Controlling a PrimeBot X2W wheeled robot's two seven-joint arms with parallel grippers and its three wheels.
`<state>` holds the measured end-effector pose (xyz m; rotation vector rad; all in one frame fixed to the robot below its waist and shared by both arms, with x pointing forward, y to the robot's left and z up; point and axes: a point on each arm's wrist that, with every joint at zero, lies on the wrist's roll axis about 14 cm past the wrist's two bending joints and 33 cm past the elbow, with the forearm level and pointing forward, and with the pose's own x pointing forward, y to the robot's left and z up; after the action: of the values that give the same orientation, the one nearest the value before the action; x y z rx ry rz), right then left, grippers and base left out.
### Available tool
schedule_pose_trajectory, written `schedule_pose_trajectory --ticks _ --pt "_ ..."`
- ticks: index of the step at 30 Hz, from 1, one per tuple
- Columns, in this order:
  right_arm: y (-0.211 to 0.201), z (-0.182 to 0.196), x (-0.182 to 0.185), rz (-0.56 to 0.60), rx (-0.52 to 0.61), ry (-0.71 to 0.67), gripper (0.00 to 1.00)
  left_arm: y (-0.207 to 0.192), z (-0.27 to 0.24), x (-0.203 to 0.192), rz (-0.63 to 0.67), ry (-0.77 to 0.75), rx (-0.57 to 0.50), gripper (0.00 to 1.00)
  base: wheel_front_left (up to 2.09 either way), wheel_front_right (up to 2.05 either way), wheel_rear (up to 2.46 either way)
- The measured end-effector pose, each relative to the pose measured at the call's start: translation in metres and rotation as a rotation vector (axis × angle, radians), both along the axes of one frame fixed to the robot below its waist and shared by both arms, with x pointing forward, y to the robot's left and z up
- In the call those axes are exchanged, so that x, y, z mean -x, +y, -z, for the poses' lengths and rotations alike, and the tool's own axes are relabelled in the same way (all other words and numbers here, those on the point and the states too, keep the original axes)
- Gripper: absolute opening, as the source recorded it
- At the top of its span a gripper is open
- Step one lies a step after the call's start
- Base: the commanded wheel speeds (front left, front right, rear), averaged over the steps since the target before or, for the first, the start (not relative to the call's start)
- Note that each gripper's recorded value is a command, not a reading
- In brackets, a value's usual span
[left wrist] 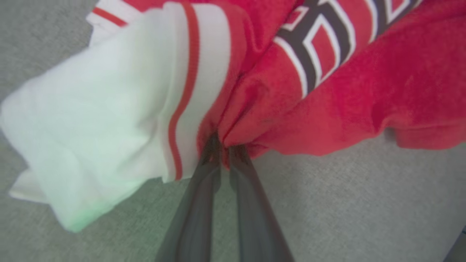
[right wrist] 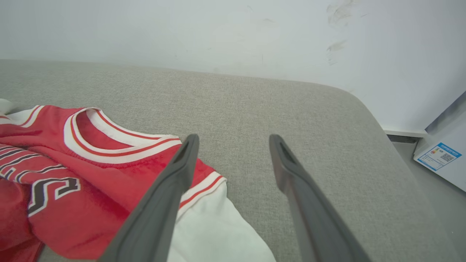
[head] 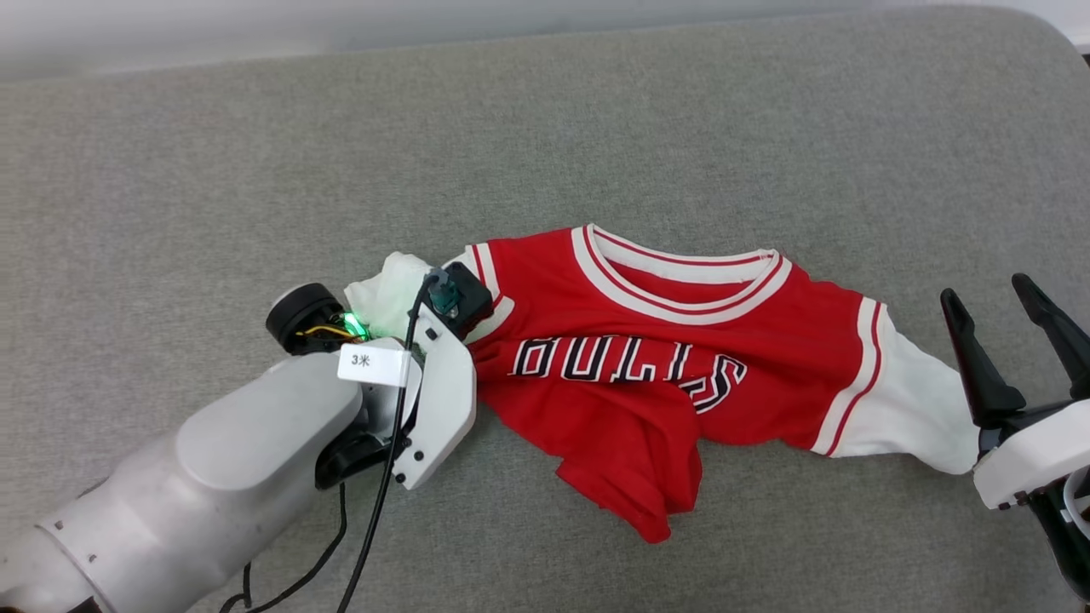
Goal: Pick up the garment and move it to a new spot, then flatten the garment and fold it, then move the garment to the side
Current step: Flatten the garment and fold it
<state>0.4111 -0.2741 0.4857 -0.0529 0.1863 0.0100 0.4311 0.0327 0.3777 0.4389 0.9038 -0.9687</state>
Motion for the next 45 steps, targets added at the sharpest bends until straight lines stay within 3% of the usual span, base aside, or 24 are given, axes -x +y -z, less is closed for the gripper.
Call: schedule_pose_trajectory --ticks 8,12,23,31,32,33,38,45 --pt "0.006 -0.012 0.009 -0.016 -0.007 -0.027 1.00 0.003 -0.052 0.000 0.009 -0.178 0.124 0.00 0.00 0.00 0.00" --pt "0.013 -0.015 0.012 -0.031 -0.018 -0.037 1.00 0.016 -0.067 0.019 -0.013 -0.219 0.153 0.00 0.00 0.00 0.00" --pt "0.036 -0.017 0.008 -0.090 -0.041 -0.040 1.00 0.035 -0.030 0.114 -0.151 -0.057 0.195 0.00 0.00 0.00 0.00" --pt "0.037 -0.015 0.007 -0.095 -0.037 -0.031 1.00 0.027 -0.003 0.147 -0.194 0.041 0.207 0.00 0.00 0.00 0.00" --pt "0.036 -0.015 0.007 -0.095 -0.035 -0.031 1.00 0.028 -0.003 0.144 -0.197 0.023 0.206 0.95 0.00 0.00 0.00" --pt "0.036 -0.016 0.007 -0.095 -0.034 -0.032 1.00 0.028 -0.005 0.141 -0.205 0.001 0.215 1.00 0.00 0.00 0.00" --pt "0.038 -0.020 0.011 -0.100 -0.033 -0.037 1.00 0.026 -0.029 0.122 -0.248 -0.102 0.276 1.00 0.00 0.00 0.00" --pt "0.042 -0.024 0.015 -0.109 -0.041 -0.049 1.00 0.048 -0.104 0.076 -0.323 -0.340 0.362 1.00 0.00 0.00 0.00"
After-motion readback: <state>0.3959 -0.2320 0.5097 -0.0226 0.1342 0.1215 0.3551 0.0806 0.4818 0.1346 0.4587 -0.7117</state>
